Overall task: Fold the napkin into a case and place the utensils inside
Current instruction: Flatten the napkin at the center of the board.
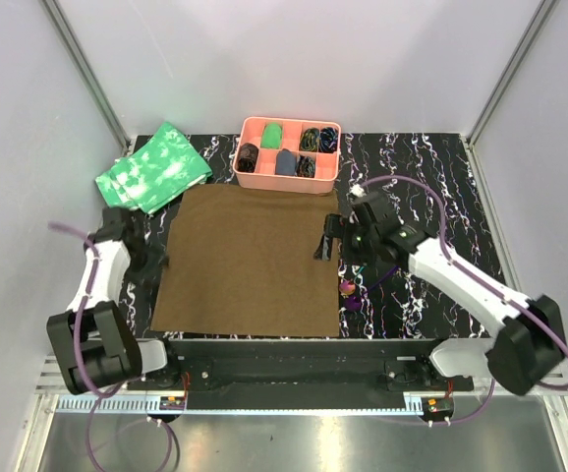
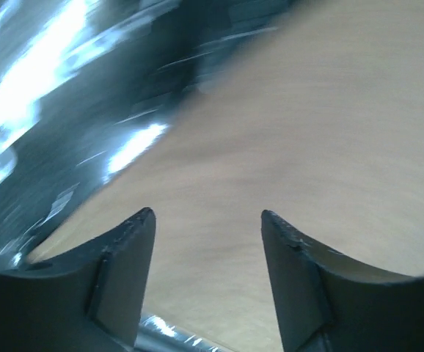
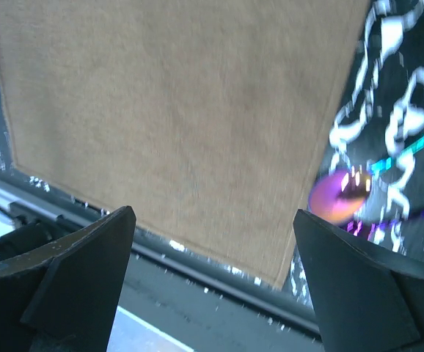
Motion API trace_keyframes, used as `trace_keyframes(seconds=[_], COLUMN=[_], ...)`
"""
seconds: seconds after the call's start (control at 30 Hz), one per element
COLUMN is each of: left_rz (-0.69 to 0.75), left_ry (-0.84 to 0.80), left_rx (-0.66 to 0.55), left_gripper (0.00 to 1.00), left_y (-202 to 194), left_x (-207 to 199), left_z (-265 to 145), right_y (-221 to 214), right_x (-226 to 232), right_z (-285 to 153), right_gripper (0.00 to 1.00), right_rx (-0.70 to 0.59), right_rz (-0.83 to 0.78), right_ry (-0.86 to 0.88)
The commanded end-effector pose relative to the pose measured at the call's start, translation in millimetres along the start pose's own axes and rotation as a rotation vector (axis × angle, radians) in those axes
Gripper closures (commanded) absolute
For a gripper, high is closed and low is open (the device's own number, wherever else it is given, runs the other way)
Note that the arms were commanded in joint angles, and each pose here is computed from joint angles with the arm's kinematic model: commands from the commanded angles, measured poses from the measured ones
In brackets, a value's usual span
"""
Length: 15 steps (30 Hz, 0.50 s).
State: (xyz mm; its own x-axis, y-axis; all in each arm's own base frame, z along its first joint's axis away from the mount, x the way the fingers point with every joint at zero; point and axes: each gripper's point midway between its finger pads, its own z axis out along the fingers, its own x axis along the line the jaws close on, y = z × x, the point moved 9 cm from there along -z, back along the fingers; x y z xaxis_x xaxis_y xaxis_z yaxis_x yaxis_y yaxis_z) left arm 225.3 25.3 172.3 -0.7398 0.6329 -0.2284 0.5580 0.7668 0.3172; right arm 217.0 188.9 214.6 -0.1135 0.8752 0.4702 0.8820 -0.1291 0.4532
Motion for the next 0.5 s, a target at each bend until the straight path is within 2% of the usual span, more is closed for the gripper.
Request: trace_keyframes(seconds=[0.0,0.13,0.23,0.3,0.47], left_rz=[-0.252,-0.372,-0.404,-0.434,-0.466], left_ry=[0.161,0.274,0.332,0.375,0.406], left_rx=[0.116,0.064,0.051,0.063,0.073], left_gripper=[0.43,0.48,0.51,0.58,0.62], left_y=[-23.8,-26.2,-29.5,-32.3,-40.1], left_x=[50.0,68.9,78.1,85.2,90.4], left_z=[9.1,17.5,26.2,31.3,33.6], right_y=[-15.0,-13.6,-12.7,-12.1,-10.6], right_x=[-6.7,-7.0,-6.0,-6.4,-5.1], right_z=[-12.7,-8.0,4.4,12.1,20.3], right_gripper=[0.0,0.0,0.0,0.0,0.0], right_rx=[-0.037,-0.041,0.006,0.029,0.048], right_rz=[0.102,0.067,0.042,0.026,0.005], right_ry=[0.013,0.024,0.037,0.027,0.051])
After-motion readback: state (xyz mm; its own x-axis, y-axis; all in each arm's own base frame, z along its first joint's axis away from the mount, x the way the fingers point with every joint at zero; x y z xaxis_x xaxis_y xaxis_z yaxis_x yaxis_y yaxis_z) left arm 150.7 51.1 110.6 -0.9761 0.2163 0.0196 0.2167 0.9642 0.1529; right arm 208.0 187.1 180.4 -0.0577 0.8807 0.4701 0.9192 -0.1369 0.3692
